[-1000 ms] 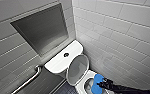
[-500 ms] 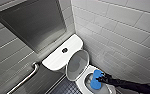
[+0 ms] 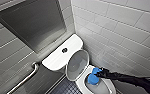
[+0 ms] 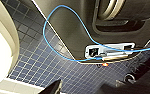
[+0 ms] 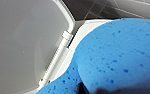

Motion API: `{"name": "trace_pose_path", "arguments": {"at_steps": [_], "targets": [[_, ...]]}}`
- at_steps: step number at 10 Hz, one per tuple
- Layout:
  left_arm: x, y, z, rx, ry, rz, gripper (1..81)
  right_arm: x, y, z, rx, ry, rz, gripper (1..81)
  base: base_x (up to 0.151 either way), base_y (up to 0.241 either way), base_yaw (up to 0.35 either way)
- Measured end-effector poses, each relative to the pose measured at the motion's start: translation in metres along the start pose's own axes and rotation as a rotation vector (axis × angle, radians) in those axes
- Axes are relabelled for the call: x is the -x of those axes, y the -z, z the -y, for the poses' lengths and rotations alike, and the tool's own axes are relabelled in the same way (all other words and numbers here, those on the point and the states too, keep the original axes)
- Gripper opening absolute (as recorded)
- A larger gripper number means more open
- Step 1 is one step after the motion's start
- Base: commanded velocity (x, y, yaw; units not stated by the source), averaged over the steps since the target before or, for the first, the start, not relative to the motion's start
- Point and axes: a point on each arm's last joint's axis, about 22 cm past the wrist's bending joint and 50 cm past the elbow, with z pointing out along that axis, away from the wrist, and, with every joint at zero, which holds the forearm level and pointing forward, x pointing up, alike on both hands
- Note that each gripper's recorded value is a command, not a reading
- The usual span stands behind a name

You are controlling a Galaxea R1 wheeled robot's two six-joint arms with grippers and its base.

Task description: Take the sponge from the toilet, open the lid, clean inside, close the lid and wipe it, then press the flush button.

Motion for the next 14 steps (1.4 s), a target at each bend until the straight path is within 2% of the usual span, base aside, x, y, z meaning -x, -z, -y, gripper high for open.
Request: {"name": "trace_pose_path", "arguments": {"at_steps": [4,6,8,12,13,14], "targets": [[0.000,0.000,0.000,0.000,0.000,0.000,81.1,-0.001,-0.013,0.002,0.032,0.015,0.030,1.0,0.000,0.000,0.000],[0.000,0.000,-0.001,0.002,0.000,0.000,81.1,-0.022,-0.010,0.008,0.033,0.029,0.021,1.0,0.000,0.000,0.000],[0.000,0.000,-0.001,0.002,0.000,0.000,81.1,-0.019,-0.008,0.005,0.042,0.029,0.046,1.0,0.000,0.000,0.000],[-0.001,-0.001,-0.005,0.008,-0.001,-0.002,81.1,-0.029,-0.007,0.010,0.045,0.042,0.054,1.0,0.000,0.000,0.000],[-0.003,-0.001,-0.004,0.007,-0.001,-0.003,81.1,-0.036,-0.010,0.016,0.050,0.067,0.057,1.0,0.000,0.000,0.000],[-0.005,-0.001,-0.004,0.006,-0.002,-0.005,81.1,-0.040,-0.011,0.016,0.064,0.133,0.057,1.0,0.000,0.000,0.000]]}}
